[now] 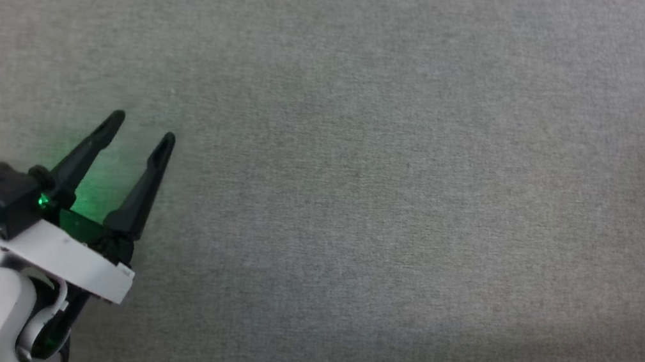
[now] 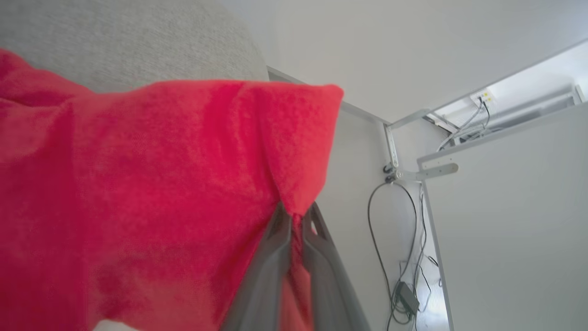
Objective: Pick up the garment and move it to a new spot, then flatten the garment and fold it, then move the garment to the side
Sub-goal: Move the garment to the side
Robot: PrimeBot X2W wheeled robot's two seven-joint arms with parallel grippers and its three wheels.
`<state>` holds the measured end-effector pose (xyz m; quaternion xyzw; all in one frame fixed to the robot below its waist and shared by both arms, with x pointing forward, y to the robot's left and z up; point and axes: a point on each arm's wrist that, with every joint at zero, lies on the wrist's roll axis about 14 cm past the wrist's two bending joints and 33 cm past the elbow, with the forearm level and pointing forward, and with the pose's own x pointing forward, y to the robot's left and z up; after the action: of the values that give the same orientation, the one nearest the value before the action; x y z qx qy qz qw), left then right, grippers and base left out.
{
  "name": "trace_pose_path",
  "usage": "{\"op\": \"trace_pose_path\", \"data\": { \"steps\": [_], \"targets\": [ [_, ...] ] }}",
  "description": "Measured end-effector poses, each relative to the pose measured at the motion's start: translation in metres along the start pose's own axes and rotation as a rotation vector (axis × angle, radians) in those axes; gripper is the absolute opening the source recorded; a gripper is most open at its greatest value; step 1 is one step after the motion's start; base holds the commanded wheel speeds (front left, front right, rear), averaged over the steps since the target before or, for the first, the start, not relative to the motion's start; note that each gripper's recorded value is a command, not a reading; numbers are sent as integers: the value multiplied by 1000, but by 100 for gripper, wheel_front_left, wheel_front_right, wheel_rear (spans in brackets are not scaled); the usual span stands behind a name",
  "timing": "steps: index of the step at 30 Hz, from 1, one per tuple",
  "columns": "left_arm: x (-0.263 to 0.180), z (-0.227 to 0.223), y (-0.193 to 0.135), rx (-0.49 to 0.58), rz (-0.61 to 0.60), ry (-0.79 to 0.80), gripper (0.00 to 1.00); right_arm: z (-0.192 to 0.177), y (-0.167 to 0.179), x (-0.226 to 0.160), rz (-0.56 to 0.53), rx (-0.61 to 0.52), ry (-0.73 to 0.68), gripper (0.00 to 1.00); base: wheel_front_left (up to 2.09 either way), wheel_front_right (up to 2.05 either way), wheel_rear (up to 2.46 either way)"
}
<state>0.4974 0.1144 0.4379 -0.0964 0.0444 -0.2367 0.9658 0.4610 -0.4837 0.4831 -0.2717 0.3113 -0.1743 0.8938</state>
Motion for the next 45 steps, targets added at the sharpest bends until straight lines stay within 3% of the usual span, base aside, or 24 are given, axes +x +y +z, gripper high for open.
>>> {"op": "trace_pose_path", "data": {
  "steps": [11,12,13,16,17,18,19,24,32,45],
  "targets": [
    [18,-13,-13,-15,-58,21,100,-20,15,7,7,25,30,3,0,0,0],
    [18,-13,-12,-15,-58,22,100,-20,16,7,7,26,29,10,0,0,0],
    [18,-14,-12,-15,-58,24,100,-21,17,7,7,34,29,27,0,0,0],
    [17,-13,-12,-19,-55,24,100,-18,18,6,6,54,9,49,0,0,0],
    [17,-12,-12,-17,-54,24,100,-18,17,6,3,58,6,76,0,0,0],
    [16,-10,-12,-16,-52,22,100,-17,15,5,-1,61,1,93,0,0,0],
    [16,-9,-11,-15,-50,20,100,-17,14,4,-3,60,-6,100,0,0,0],
    [10,3,-11,-12,-32,-2,100,-13,9,-2,-12,79,-26,100,0,0,0],
    [-13,19,-7,-20,31,-31,100,28,21,-14,23,139,-186,100,0,0,0],
    [-85,50,13,14,193,-88,100,79,110,-61,228,270,-458,100,0,0,0]
  ]
}}
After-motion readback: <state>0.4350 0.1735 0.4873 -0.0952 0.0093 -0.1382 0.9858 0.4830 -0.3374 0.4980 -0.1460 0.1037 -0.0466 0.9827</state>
